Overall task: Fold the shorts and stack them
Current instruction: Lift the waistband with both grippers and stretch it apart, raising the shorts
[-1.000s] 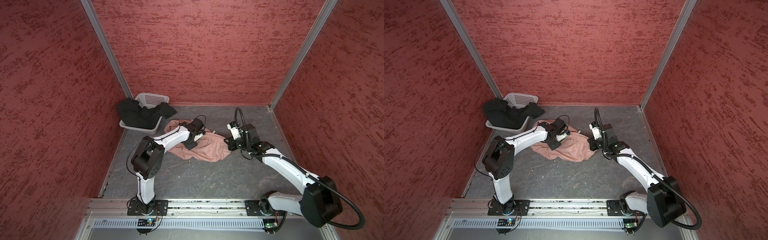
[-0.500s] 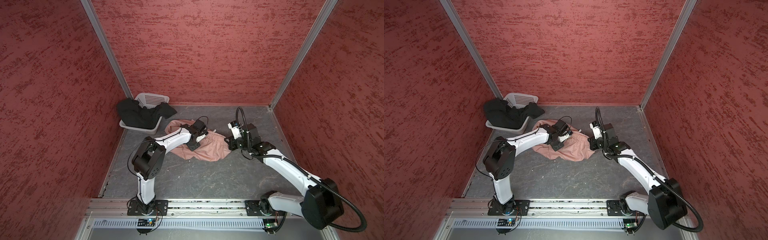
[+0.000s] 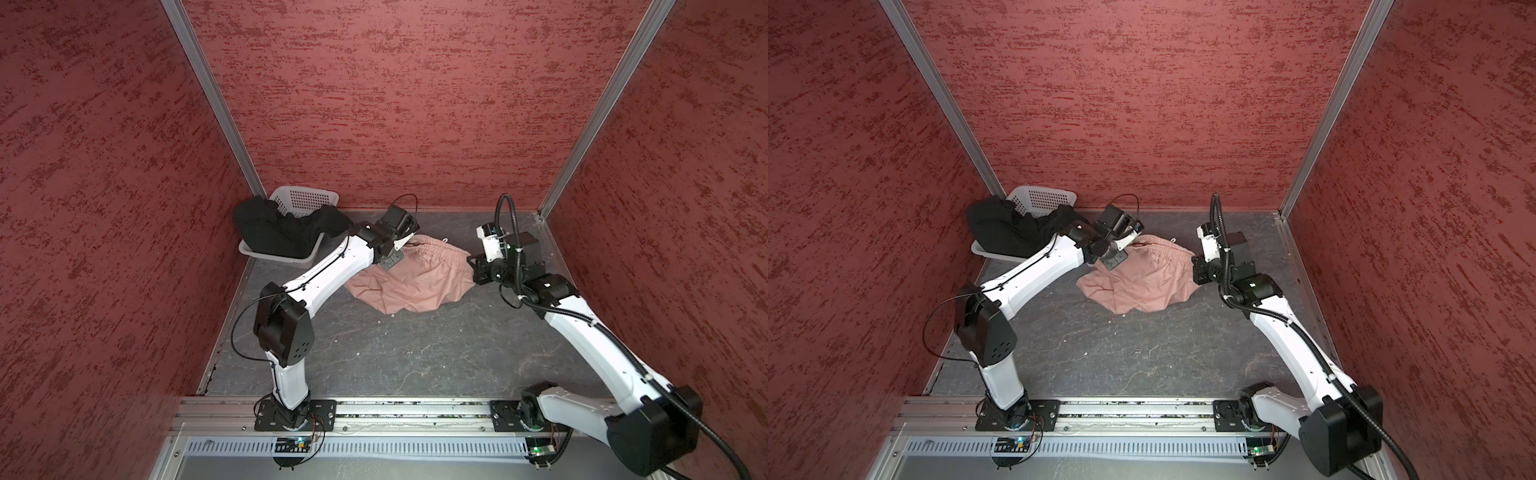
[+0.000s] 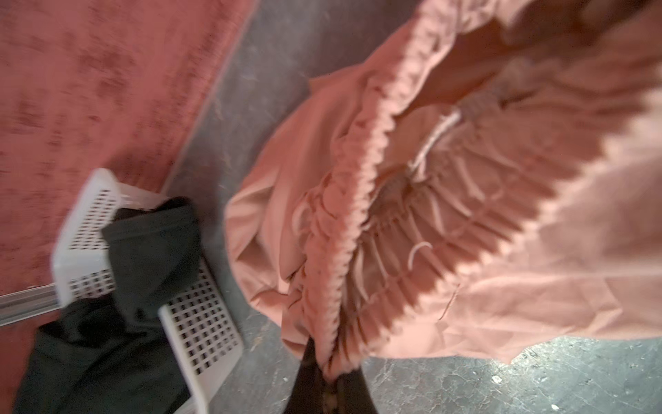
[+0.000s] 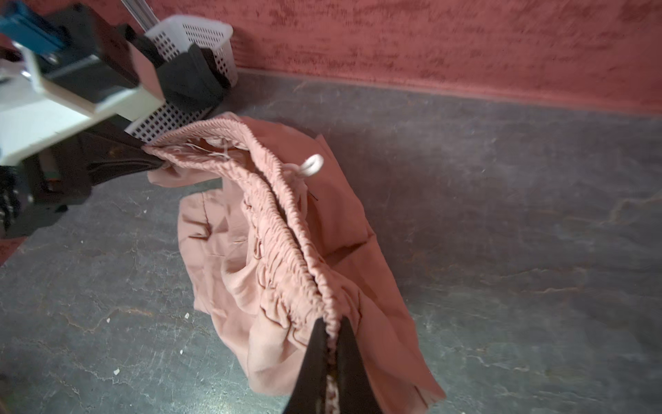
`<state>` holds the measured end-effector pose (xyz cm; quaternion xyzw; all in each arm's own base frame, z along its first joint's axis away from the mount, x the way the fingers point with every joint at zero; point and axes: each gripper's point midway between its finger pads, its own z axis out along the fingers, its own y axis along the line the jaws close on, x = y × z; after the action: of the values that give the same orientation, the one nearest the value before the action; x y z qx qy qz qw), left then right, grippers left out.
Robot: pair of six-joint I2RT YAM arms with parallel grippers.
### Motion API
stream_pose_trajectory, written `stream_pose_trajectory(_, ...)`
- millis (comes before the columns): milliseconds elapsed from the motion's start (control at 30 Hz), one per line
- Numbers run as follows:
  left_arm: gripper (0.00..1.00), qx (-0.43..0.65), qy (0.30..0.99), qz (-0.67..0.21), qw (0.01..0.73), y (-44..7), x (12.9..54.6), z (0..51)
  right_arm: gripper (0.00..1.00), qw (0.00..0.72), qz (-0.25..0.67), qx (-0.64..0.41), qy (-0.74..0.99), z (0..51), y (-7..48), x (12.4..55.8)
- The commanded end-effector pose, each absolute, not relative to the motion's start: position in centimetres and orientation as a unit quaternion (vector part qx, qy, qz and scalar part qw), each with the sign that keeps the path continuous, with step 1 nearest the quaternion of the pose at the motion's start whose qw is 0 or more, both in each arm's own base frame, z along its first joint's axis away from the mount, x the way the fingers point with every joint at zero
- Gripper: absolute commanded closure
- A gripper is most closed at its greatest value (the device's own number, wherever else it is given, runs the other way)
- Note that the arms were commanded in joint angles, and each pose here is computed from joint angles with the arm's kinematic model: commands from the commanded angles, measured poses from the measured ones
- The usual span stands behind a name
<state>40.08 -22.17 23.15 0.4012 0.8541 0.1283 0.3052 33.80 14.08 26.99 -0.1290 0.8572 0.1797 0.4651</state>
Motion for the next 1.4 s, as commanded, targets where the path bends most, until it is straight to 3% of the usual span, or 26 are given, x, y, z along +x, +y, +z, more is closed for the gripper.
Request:
stream_pose_trajectory(0,1.0,0.375,0.845,0.17,0.34,-19.5,38.6,29.3,1.0,0.513,0.143,-0.125,0.837,32.2,12.1,33.2)
stream_pose_trajectory(167,1.0,0.341,0.833,0.182,0.395,-17.9,36.5,35.9,1.0,0.56,0.132,-0.117,0.809,38.6,10.8,31.6)
stream_pose_trajectory(300,1.0,0.368,0.814,0.142,0.426,-18.9,32.7,39.1,1.0,0.583,0.15,-0.123,0.789,42.1,10.8,29.6)
stream_pose_trajectory(433,1.0,0.369,0.811,0.114,0.44,-18.5,28.9,41.5,1.0,0.57,0.157,-0.121,0.797,43.5,10.5,28.1)
stream_pose_trajectory(567,1.0,0.332,0.829,0.122,0.432,-16.4,28.3,42.7,1.0,0.559,0.13,-0.084,0.815,43.9,9.1,28.5)
stream_pose_trajectory(700,1.0,0.326,0.855,0.119,0.385,-16.9,31.0,41.0,1.0,0.533,0.09,-0.069,0.838,43.0,8.6,32.4)
stream_pose_trajectory(900,1.0,0.3,0.869,0.138,0.369,-17.8,41.6,37.5,1.0,0.543,0.08,-0.064,0.834,43.1,8.5,42.0)
stream_pose_trajectory(1033,1.0,0.273,0.833,0.164,0.452,-18.0,47.1,39.8,1.0,0.596,0.06,-0.068,0.798,45.7,7.8,47.5)
stream_pose_trajectory(1133,1.0,0.209,0.777,0.205,0.557,-16.5,49.8,46.0,1.0,0.652,0.078,-0.092,0.749,48.6,8.5,49.9)
stream_pose_trajectory(1267,1.0,0.192,0.692,0.206,0.665,-16.4,48.8,54.4,1.0,0.71,0.086,-0.091,0.693,53.5,7.4,49.9)
stream_pose_trajectory(1367,1.0,0.199,0.666,0.212,0.688,-16.2,47.8,56.7,1.0,0.737,0.081,-0.091,0.664,55.3,6.0,48.6)
